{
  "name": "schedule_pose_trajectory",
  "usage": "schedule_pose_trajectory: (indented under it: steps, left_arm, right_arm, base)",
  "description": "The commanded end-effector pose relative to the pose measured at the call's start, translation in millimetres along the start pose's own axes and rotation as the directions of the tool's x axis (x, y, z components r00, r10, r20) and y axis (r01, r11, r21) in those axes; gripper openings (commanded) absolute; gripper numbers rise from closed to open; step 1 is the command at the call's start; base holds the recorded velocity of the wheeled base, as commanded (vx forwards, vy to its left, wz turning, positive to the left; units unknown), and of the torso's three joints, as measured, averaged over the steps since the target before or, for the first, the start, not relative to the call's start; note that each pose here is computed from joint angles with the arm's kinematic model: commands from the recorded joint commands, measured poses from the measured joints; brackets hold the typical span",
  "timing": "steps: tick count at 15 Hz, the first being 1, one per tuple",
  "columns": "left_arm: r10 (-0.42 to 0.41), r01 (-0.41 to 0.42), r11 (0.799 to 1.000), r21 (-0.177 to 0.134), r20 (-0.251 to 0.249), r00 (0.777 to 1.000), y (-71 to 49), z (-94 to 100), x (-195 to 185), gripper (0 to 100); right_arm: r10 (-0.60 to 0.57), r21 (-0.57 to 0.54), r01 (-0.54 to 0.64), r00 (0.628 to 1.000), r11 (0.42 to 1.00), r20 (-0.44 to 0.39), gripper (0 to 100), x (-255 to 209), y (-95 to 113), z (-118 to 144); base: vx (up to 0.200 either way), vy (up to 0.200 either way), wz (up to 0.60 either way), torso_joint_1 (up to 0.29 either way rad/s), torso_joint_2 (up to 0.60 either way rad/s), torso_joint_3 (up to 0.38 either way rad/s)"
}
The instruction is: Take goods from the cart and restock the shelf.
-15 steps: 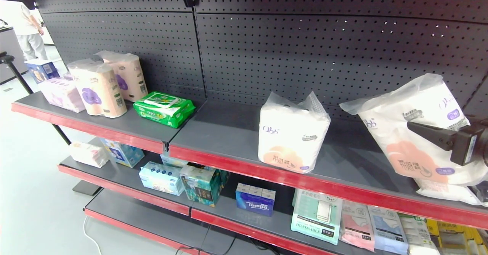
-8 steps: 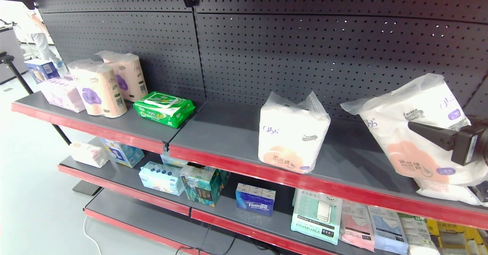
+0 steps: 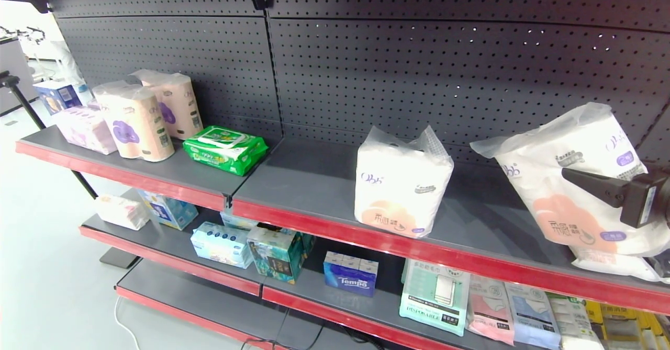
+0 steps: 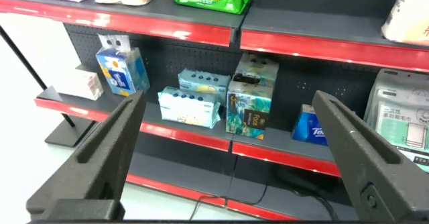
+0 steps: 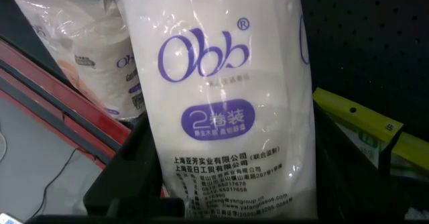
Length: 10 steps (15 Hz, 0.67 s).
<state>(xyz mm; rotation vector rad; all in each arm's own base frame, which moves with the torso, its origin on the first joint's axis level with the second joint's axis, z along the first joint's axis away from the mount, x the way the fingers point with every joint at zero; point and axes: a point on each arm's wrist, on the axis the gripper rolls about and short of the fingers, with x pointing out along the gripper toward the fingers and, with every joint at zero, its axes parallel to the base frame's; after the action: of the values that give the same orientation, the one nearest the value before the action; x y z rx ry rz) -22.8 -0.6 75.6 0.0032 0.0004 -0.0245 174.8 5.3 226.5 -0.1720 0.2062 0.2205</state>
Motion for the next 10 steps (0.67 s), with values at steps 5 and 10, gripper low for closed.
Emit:
schedule_pose_trajectory:
  steps: [5, 10]
  left_arm:
    - [0.000, 0.000, 1.000, 0.000, 0.000, 1.000, 0.0, -0.2, 0, 100]
    - [0.000, 0.000, 1.000, 0.000, 0.000, 1.000, 0.0, -0.2, 0, 100]
  right_arm:
    - [-0.021, 0.010, 0.021, 1.000, 1.000, -0.006, 0, 18, -7, -4]
    - [-0.054, 0.019, 0.053, 0.998, 0.998, 0.013, 0, 62, -23, -10]
  base:
    - [0.000, 0.000, 0.00, 0.000, 0.00, 0.000]
    - [0.000, 0.000, 0.00, 0.000, 0.00, 0.000]
